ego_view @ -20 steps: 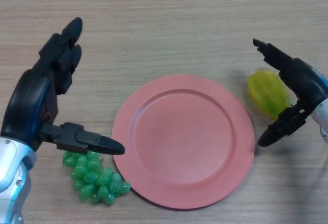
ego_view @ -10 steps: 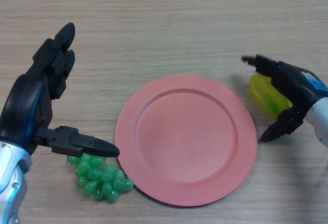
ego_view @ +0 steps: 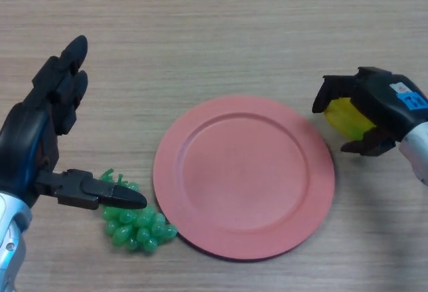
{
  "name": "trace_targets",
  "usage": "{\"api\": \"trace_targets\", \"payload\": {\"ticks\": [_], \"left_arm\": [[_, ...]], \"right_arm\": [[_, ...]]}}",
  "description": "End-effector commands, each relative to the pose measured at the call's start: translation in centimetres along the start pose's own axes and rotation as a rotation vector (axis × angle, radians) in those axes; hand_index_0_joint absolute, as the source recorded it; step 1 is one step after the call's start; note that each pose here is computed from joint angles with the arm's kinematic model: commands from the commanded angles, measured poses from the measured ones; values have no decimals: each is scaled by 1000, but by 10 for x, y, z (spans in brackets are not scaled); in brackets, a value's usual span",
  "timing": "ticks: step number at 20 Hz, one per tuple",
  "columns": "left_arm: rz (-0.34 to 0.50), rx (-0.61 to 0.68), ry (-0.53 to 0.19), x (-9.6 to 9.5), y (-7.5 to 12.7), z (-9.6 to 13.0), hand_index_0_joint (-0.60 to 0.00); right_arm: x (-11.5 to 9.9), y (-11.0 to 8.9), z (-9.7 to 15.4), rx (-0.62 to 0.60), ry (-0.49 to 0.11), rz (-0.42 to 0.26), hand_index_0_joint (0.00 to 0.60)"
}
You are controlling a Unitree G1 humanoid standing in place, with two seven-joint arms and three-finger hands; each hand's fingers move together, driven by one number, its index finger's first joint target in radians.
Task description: Pick up the yellow starfruit and place it on the plate
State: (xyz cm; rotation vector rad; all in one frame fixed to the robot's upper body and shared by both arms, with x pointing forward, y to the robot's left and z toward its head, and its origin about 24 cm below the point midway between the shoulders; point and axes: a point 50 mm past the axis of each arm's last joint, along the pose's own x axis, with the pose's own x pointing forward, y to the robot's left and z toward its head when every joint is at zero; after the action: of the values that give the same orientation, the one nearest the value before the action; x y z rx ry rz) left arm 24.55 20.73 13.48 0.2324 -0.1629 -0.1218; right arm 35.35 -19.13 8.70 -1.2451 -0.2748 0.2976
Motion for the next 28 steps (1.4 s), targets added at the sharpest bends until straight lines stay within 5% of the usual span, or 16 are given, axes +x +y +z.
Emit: {"api": "trace_targets", "payload": {"ticks": [1,5,10,18,21,24,25,28], "left_arm": [[40,109,-194,-3,16,36,0],[37,110,-191,-4,16,36,0],[29,101,-193,-1,10,39,0],[127,29,-267,4,15,41,0],[123,14,-266,7,15,43,0],[132,6,-276,8,13,43,0],[134,6,-276,8,12,43,0],[127,2,-275,8,10,44,0]], "right_arm": [[2,-64,6,79,-67,-268,600],[-1,-74,33,74,-148,-295,600],[-10,-59,79,179,-304,-237,600],[-19,-16,109,190,-358,-199,600],[-20,-2,108,240,-293,-122,600],[-22,11,106,561,-27,25,600],[-22,12,106,590,0,31,600],[-23,11,108,615,9,37,200]]}}
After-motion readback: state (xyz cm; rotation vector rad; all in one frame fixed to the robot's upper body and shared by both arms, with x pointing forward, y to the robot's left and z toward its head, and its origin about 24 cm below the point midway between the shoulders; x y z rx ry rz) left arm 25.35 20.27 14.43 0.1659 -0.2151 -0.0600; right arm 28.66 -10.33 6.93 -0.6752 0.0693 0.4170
